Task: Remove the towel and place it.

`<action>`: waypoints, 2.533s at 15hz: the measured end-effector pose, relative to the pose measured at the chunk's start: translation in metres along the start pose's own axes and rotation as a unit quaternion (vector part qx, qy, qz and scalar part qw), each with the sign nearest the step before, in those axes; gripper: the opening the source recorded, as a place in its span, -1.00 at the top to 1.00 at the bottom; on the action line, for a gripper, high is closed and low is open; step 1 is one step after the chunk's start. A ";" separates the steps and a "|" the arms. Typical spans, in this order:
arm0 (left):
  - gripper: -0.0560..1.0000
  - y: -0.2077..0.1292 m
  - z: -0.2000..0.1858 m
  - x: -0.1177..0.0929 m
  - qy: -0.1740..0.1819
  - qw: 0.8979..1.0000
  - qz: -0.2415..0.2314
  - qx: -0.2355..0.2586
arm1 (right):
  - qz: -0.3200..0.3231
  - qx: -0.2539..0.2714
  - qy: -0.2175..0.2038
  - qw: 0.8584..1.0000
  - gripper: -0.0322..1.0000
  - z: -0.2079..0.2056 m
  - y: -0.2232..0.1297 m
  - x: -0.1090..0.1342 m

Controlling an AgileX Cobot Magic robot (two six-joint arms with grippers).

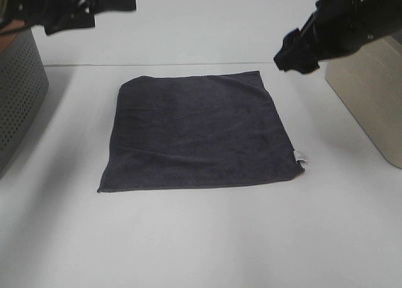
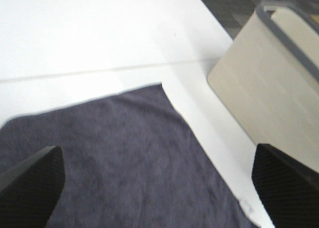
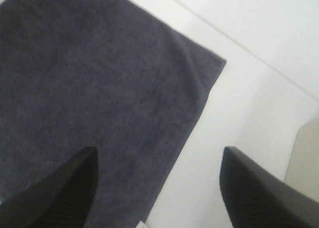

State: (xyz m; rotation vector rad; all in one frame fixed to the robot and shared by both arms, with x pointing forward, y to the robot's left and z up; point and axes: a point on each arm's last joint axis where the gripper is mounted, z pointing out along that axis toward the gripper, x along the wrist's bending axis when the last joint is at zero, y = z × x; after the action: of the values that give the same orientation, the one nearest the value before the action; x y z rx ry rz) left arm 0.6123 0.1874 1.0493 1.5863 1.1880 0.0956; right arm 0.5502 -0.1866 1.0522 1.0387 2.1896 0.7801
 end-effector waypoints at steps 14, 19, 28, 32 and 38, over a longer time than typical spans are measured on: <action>-0.81 0.141 -0.110 0.001 0.464 0.841 0.184 -0.208 | 0.063 -0.061 -0.163 0.983 -0.39 -0.075 0.093 -0.062; -0.81 0.143 -0.138 0.005 0.413 0.904 0.093 -0.055 | 0.105 -0.033 -0.170 0.979 -0.37 -0.078 0.089 -0.063; -0.79 0.106 -0.169 -0.018 0.356 0.926 0.021 0.124 | 0.193 0.121 0.024 0.973 -0.37 -0.090 0.083 -0.073; -0.79 0.074 -0.201 -0.045 0.357 0.926 0.015 0.124 | 0.228 0.139 -0.012 0.964 -0.37 -0.108 0.051 -0.094; -0.79 -0.020 -0.246 -0.078 0.359 0.927 0.009 0.111 | 0.212 0.194 -0.009 0.958 -0.37 -0.153 -0.027 -0.044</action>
State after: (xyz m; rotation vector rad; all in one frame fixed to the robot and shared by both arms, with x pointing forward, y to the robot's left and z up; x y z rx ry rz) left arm 0.4137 0.2998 1.1701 1.8242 1.7941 0.6173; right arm 0.4525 -0.2753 1.1446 1.7443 2.1794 0.5142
